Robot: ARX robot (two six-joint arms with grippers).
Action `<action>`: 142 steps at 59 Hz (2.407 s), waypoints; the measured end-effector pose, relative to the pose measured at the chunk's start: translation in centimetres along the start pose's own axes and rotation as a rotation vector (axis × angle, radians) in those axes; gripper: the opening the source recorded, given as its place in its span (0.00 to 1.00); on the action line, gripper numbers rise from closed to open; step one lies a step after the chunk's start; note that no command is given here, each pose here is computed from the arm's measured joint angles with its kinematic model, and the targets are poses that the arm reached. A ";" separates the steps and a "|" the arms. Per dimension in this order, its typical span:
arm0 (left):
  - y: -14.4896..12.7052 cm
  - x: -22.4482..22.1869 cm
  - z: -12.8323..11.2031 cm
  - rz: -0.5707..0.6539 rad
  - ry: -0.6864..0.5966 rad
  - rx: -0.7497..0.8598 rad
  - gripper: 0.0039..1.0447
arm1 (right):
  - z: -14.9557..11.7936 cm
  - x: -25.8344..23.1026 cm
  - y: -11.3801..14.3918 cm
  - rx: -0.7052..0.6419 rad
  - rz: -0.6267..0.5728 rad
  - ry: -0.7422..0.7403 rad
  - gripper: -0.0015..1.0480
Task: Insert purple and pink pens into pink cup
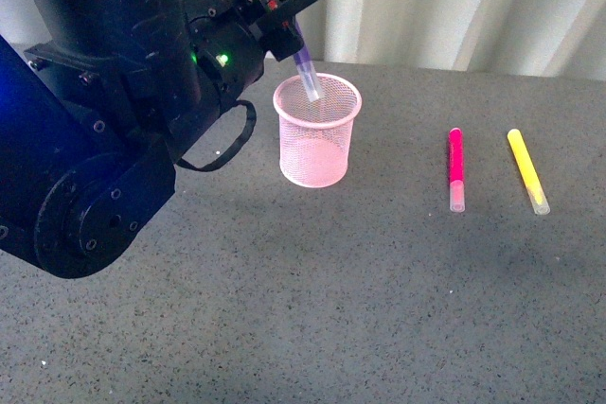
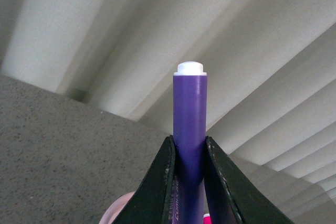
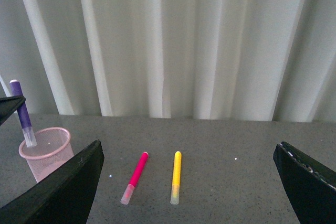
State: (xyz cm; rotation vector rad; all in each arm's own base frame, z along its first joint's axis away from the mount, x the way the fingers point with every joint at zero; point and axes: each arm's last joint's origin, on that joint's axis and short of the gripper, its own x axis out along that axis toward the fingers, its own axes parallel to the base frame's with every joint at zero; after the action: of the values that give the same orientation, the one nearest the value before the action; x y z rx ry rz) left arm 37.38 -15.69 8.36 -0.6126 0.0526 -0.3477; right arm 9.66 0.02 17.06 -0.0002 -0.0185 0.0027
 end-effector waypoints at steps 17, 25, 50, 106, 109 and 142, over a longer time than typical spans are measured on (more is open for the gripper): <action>1.0 1.4 -0.2 0.008 -0.014 0.016 0.12 | 0.0 0.0 0.0 0.000 0.000 0.000 0.93; 1.1 1.8 -0.2 0.004 -0.019 0.022 0.12 | 0.0 0.0 0.0 0.000 0.000 0.000 0.93; 1.7 1.2 0.8 0.013 0.005 0.016 0.93 | 0.0 0.0 0.0 0.000 0.000 0.000 0.93; 5.8 -22.5 16.3 0.298 0.099 0.431 0.75 | 0.0 0.0 0.0 0.000 -0.001 0.000 0.93; 5.2 -23.1 15.6 0.342 0.019 0.510 0.65 | 0.0 0.0 0.0 0.000 -0.001 0.000 0.93; 1.5 -26.4 12.5 0.352 -0.044 0.601 0.03 | 0.0 0.0 0.0 0.000 0.000 0.000 0.93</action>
State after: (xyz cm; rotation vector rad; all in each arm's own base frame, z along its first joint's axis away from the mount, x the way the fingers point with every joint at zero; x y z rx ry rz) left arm 14.88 1.19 16.31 -0.0093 0.0108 0.0012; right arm 9.66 0.02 17.06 -0.0002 -0.0185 0.0027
